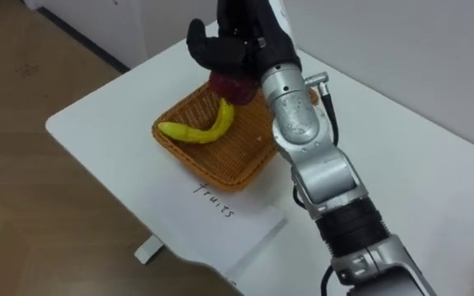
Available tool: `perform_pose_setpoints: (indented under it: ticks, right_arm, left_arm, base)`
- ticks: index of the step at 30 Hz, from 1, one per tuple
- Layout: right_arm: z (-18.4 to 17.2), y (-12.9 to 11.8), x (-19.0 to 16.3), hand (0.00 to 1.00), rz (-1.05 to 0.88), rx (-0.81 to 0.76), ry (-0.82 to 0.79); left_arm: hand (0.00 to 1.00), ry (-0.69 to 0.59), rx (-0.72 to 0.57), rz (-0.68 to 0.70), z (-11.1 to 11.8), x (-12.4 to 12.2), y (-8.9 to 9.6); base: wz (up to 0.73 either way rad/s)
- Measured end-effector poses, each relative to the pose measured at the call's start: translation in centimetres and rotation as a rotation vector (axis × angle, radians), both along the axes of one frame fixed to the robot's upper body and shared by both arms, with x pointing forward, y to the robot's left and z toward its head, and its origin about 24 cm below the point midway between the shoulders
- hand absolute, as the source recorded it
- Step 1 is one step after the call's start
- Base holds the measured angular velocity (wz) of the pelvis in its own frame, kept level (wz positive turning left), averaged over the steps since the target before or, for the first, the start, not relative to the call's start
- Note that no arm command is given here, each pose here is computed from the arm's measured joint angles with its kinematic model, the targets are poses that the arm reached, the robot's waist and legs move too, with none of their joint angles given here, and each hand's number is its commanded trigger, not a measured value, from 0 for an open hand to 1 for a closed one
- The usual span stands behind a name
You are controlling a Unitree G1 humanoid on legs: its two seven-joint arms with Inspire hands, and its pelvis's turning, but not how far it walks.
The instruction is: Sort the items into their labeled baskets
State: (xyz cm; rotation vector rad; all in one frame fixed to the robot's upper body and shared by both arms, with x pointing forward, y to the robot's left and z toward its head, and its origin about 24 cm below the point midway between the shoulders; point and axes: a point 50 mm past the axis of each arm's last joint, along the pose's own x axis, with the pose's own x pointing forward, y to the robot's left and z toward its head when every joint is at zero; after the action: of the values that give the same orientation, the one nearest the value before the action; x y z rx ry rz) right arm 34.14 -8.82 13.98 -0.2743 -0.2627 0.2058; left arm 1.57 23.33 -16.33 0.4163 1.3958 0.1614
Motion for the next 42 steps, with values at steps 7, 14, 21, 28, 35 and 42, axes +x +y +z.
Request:
perform_pose_setpoints:
  ticks: [7,14,21,28,35,42]
  right_arm:
    - [-2.4,-0.6,1.1,1.00,-0.051,-0.032,0.107]
    - [-3.5,-0.8,1.2,1.00,-0.094,-0.047,0.140]
    - [-5.2,-0.4,1.0,1.00,-0.087,-0.102,0.194]
    - [-5.2,-0.7,1.1,1.00,-0.098,-0.113,0.188]
    - [-5.2,-0.8,1.1,1.00,-0.102,-0.108,0.187]
    - [-4.5,-2.5,1.5,0.00,-0.194,-0.049,0.172]
  left_arm:
    - [0.00,0.014,0.003,0.006,0.0,-0.7,0.1]
    - [0.00,0.041,-0.002,0.023,0.1,-2.1,0.2]
    - [0.00,0.034,0.002,0.028,0.3,-2.2,0.5]
    - [0.00,0.026,-0.006,0.025,0.3,-1.9,0.3]
    - [0.00,0.023,-0.005,0.024,0.3,-1.9,0.3]
    - [0.00,0.017,0.001,0.034,0.2,-1.9,0.0]
  base:
    - [0.21]
    - [0.12]
    - [0.02]
    - [-0.04]
    - [-0.01]
    - [-0.07]
